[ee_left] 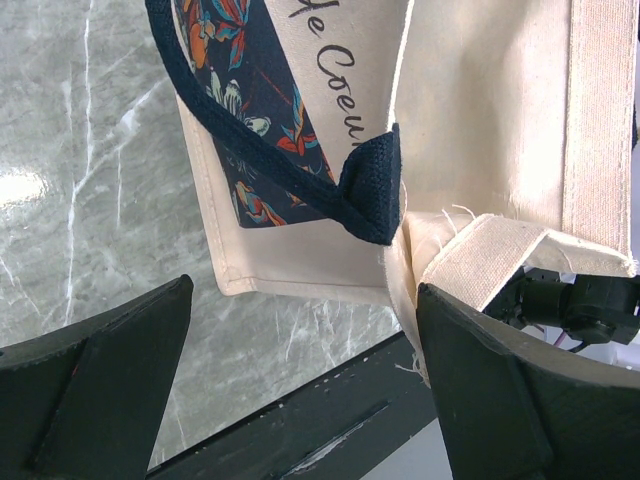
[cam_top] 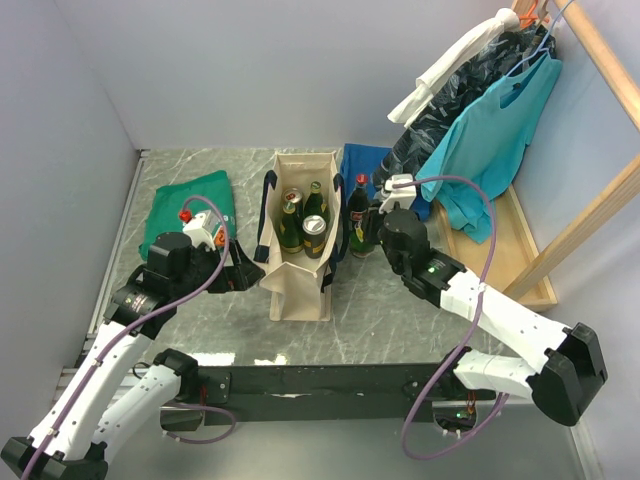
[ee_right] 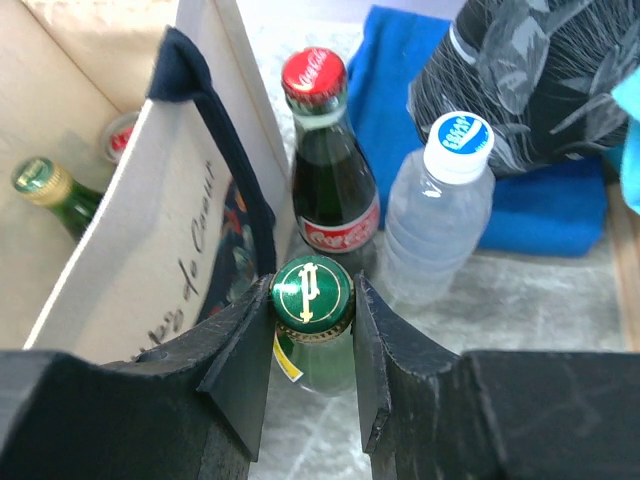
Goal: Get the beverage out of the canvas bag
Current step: Place the drink at the center of the board.
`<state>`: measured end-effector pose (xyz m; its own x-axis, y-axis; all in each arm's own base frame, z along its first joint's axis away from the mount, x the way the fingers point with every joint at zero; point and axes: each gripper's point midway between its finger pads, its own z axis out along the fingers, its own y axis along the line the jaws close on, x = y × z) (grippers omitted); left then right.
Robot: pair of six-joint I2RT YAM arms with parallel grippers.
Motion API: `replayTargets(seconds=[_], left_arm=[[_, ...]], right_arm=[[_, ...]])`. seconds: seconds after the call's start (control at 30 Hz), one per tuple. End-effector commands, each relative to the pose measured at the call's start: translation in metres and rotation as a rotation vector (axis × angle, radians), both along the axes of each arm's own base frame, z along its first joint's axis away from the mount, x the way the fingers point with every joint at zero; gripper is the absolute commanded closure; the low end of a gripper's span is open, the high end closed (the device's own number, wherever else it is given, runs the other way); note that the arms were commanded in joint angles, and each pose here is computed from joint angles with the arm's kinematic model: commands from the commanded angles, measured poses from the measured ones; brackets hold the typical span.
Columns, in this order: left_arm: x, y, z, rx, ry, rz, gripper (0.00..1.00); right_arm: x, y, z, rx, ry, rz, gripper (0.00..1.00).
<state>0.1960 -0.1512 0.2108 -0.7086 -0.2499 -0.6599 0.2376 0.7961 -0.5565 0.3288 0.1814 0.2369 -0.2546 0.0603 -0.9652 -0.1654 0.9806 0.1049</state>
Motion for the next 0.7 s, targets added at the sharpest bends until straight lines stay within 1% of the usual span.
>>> replayTargets(seconds=[0.0, 0.47, 0.67], left_arm=[[0.003, 0.000, 0.008, -0.016, -0.033, 0.003, 0.01], [0.004, 0.001, 0.007, -0.014, -0.029, 0.007, 0.01], [0.004, 0.002, 0.006, -0.011, -0.029, 0.010, 0.01]], right_arm=[[0.017, 0.008, 0.075, 0.232, -0.233, -0.027, 1.00], [0.030, 0.023, 0.054, 0.204, -0.178, -0.008, 1.00], [0.035, 0.024, 0.046, 0.169, -0.157, -0.015, 1.00]])
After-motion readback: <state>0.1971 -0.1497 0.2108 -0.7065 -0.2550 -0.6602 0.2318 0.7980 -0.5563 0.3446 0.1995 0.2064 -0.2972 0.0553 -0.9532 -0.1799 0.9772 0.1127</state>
